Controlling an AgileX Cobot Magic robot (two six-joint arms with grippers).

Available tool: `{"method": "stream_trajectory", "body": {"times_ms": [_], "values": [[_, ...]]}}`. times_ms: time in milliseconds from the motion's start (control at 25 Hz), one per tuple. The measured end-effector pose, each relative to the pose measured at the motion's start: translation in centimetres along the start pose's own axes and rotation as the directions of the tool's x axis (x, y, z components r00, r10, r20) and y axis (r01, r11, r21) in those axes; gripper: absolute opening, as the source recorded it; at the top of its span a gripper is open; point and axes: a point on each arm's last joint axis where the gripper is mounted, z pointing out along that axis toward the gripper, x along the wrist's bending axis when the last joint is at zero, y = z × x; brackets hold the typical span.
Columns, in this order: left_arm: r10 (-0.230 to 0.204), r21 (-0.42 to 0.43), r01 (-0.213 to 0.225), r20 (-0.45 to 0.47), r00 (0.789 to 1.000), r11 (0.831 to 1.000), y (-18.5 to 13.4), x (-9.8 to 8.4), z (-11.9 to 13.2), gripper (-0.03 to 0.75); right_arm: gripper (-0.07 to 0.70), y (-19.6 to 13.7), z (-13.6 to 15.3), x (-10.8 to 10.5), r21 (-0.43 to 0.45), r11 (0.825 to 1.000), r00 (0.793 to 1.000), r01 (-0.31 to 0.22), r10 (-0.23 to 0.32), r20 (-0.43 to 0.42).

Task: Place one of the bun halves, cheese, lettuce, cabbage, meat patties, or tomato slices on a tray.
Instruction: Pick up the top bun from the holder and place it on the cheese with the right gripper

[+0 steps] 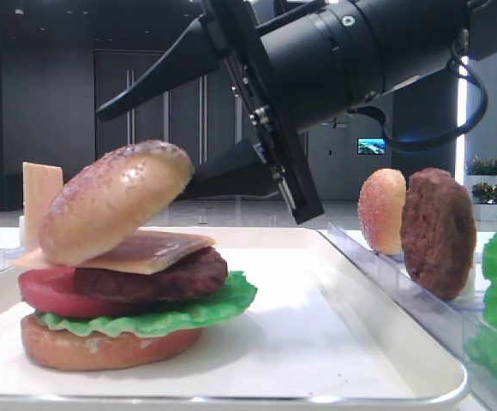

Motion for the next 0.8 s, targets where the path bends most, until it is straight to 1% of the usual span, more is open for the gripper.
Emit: {"method": "stream_trajectory", "body": {"times_ms": [120,400,560,680,800], "values": [[0.0,0.0,0.0,0.0,1.0,1.0,0.0,0.0,0.0,0.516,0.423,0.0,0.0,-0.2,0.004,1.0,1.0,0.011,-0.011,0.018],[0.0,0.0,0.0,0.0,1.0,1.0,0.0,0.0,0.0,0.516,0.428,0.1,0.0,-0.7,-0.004,0.998,0.995,0.058,-0.057,0.077],[0.0,0.0,0.0,0.0,1.0,1.0,0.0,0.0,0.0,0.516,0.431,0.1,-0.1,-1.1,0.005,0.996,0.988,0.09,-0.09,0.127],[0.0,0.0,0.0,0.0,1.0,1.0,0.0,0.0,0.0,0.516,0.449,0.1,-0.1,-1.5,0.012,0.994,0.98,0.107,-0.107,0.168],[0.0,0.0,0.0,0.0,1.0,1.0,0.0,0.0,0.0,0.516,0.476,0.1,-0.1,-1.6,0.014,0.993,0.977,0.115,-0.115,0.177]]}}
